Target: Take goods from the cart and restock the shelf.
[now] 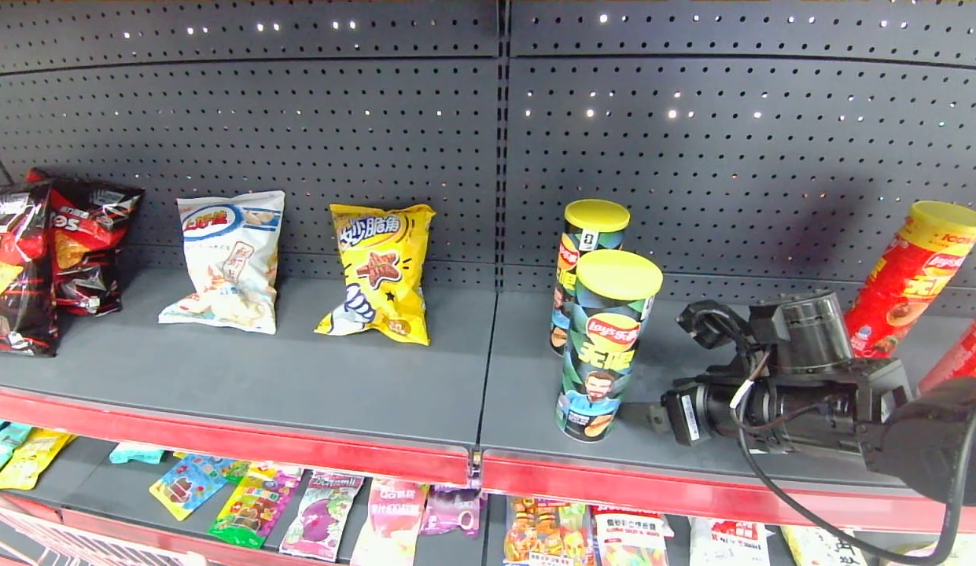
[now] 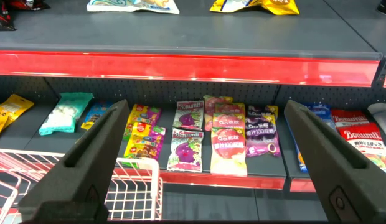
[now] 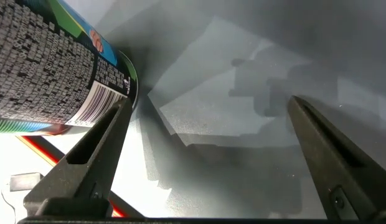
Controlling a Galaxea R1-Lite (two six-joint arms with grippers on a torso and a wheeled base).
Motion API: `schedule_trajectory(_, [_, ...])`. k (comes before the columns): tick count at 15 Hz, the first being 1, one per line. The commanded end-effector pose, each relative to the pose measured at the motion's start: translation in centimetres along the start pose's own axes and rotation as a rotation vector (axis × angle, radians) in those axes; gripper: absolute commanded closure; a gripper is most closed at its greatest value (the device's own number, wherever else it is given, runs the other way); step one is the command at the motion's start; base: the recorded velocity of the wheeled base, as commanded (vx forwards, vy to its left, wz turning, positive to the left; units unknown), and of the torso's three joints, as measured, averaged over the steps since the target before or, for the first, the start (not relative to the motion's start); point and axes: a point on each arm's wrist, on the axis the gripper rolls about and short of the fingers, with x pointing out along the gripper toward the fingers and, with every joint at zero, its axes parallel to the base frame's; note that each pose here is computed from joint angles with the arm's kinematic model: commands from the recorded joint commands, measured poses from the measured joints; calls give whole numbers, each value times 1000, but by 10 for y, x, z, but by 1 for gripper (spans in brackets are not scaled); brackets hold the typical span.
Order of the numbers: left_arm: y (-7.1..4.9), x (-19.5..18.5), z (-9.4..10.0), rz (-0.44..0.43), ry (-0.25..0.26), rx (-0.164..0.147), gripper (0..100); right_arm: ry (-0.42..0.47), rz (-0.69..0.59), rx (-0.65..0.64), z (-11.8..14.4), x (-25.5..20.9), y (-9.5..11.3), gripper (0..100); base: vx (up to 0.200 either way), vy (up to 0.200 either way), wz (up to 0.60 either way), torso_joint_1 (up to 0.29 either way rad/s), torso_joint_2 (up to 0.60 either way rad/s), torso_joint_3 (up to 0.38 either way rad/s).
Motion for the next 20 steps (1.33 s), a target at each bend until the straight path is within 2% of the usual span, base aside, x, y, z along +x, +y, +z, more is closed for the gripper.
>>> schedule_trajectory(1, [0, 0, 0, 1, 1, 0, 0, 3, 1, 0, 0, 1, 0, 0, 0, 0, 0, 0, 0, 0])
schedule_trajectory(20, [0, 0, 0, 1, 1, 0, 0, 11, 7, -2, 1, 8, 2, 0, 0, 0, 0, 0, 0, 0])
